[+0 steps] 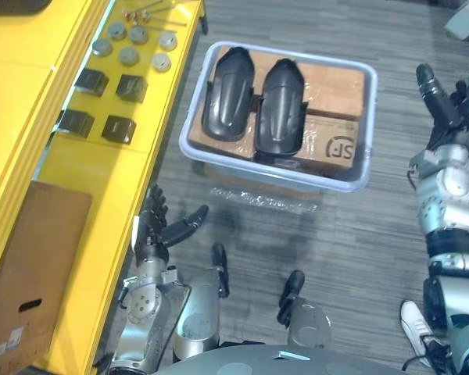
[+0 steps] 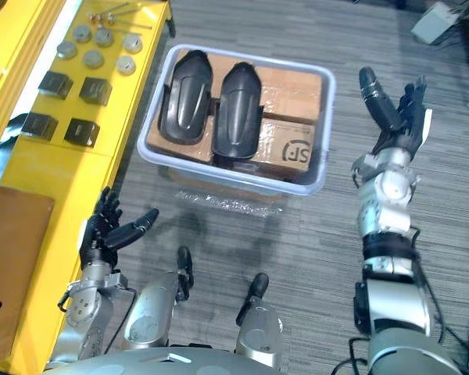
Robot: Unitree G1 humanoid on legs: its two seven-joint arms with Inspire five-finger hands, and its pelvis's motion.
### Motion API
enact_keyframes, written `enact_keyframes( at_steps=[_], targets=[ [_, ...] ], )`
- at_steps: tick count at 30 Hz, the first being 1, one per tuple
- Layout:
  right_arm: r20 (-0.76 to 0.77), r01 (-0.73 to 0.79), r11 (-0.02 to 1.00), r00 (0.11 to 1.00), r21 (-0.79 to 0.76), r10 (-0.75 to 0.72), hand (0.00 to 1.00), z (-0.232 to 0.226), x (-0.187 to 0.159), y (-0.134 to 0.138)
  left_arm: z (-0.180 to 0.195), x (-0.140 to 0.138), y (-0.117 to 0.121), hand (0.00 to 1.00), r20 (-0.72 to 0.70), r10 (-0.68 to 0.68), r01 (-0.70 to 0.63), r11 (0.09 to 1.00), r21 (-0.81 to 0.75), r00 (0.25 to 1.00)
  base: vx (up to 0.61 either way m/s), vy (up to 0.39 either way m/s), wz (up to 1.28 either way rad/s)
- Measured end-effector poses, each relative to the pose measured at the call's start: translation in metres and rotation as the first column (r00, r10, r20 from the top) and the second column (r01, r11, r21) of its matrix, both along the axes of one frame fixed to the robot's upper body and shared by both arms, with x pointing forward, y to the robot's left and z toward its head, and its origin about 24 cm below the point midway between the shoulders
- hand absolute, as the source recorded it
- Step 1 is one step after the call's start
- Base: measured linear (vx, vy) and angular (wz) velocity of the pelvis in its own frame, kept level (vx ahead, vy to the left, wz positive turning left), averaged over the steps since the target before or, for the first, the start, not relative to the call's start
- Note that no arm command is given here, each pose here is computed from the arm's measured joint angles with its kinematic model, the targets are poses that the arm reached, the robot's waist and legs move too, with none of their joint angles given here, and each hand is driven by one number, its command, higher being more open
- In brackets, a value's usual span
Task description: Walk over and take three plastic housings, then place them on the shelf
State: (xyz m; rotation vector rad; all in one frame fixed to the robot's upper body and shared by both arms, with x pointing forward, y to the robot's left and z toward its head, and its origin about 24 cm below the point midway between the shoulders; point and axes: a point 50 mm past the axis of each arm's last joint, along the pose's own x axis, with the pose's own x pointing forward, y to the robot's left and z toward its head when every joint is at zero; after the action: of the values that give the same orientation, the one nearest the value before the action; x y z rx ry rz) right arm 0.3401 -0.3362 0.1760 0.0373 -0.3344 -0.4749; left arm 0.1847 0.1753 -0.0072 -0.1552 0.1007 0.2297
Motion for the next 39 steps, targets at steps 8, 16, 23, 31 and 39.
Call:
enact_keyframes(
  at_steps=[8,16,23,31,39],
  targets=[
    [-0.137,0.032,0.968,0.988,-0.251,-0.068,1.0,0.073,0.024,-0.015,-0.054,-0.013,-0.021,1.0,-0.208,-0.11,0.128,0.989,0.071,0.972,-0.03,0.027,0.11],
    [-0.277,0.015,0.867,0.945,-0.499,-0.175,1.0,0.095,0.031,-0.01,-0.059,-0.014,-0.019,1.0,-0.187,-0.115,0.127,0.99,0.057,0.976,-0.06,0.008,0.12],
    [-0.403,-0.086,0.765,0.884,-0.638,-0.236,1.0,0.075,0.034,-0.004,-0.059,-0.014,-0.022,1.0,-0.171,-0.145,0.151,0.988,0.023,0.974,-0.04,-0.027,0.0],
    [-0.396,-0.05,0.659,0.833,-0.75,-0.387,0.0,0.056,0.033,-0.008,-0.062,-0.011,-0.021,1.0,-0.181,-0.14,0.136,0.99,-0.037,0.973,-0.03,-0.05,0.08],
    [-0.324,0.148,0.607,0.735,-0.781,-0.596,0.0,0.099,0.018,-0.034,-0.065,-0.01,-0.029,1.0,-0.191,-0.185,0.181,0.983,-0.043,0.964,0.01,-0.011,0.13]
  ],
)
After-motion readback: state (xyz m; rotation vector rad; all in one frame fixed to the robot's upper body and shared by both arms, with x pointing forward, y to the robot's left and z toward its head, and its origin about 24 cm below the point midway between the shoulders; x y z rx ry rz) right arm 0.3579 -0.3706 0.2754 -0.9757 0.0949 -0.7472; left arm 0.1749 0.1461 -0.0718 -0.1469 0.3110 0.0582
